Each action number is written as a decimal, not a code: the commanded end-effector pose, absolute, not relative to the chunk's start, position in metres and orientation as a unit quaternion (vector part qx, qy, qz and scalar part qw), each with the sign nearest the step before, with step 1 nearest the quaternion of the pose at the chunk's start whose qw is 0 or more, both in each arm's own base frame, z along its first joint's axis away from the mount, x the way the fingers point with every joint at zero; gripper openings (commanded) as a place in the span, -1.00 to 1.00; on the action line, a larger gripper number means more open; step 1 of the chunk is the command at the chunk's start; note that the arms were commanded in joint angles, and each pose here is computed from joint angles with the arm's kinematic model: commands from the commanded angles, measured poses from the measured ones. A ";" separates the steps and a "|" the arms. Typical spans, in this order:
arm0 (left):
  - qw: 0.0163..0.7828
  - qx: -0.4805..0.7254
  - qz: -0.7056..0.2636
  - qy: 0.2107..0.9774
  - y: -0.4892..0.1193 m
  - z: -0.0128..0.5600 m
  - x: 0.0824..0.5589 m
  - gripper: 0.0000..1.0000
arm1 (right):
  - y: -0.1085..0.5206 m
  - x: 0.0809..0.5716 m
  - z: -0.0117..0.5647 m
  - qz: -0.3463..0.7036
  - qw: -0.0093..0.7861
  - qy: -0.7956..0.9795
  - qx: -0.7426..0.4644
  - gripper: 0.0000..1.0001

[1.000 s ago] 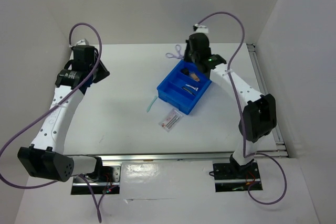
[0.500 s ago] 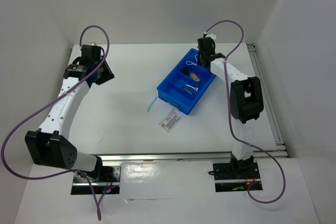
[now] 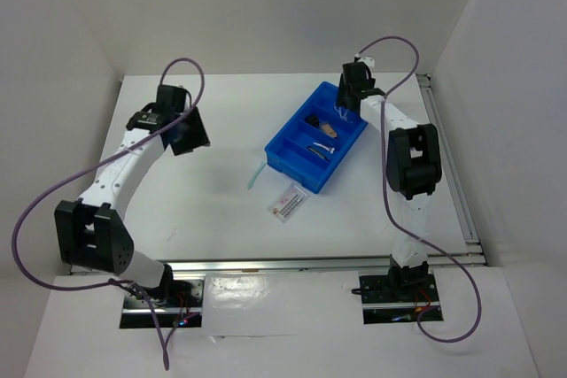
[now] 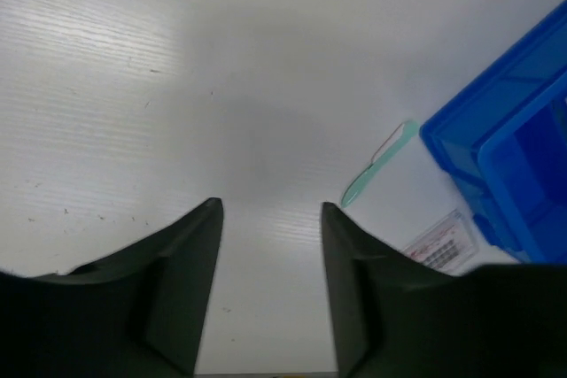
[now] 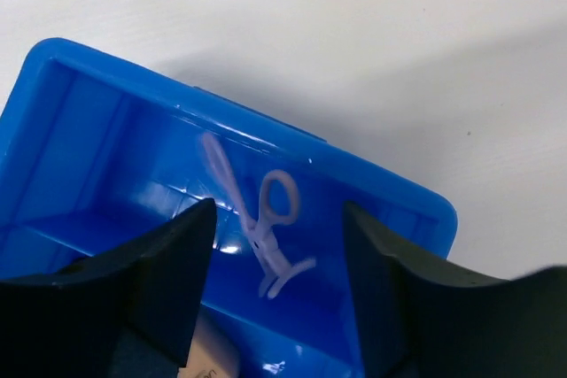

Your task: Organize the makeup

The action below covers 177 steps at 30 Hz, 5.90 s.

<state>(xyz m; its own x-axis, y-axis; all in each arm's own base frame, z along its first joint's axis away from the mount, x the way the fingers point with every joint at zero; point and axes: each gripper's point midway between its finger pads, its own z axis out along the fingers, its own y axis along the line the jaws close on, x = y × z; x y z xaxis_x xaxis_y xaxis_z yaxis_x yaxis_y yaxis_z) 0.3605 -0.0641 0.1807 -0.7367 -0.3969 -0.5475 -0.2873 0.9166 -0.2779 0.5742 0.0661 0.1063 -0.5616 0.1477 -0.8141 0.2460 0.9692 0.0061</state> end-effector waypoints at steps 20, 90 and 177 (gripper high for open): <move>0.237 0.014 -0.119 0.964 -0.205 0.065 0.365 0.28 | 0.098 0.440 0.262 0.099 0.530 0.832 0.131 0.18; 0.334 0.170 -0.278 0.885 -0.243 0.258 0.338 -1.00 | 0.321 0.355 0.242 0.604 0.254 0.751 -0.083 0.32; 0.362 0.041 -0.241 0.900 -0.151 0.259 0.358 0.85 | 0.041 0.591 0.155 0.238 0.473 0.771 0.353 -0.37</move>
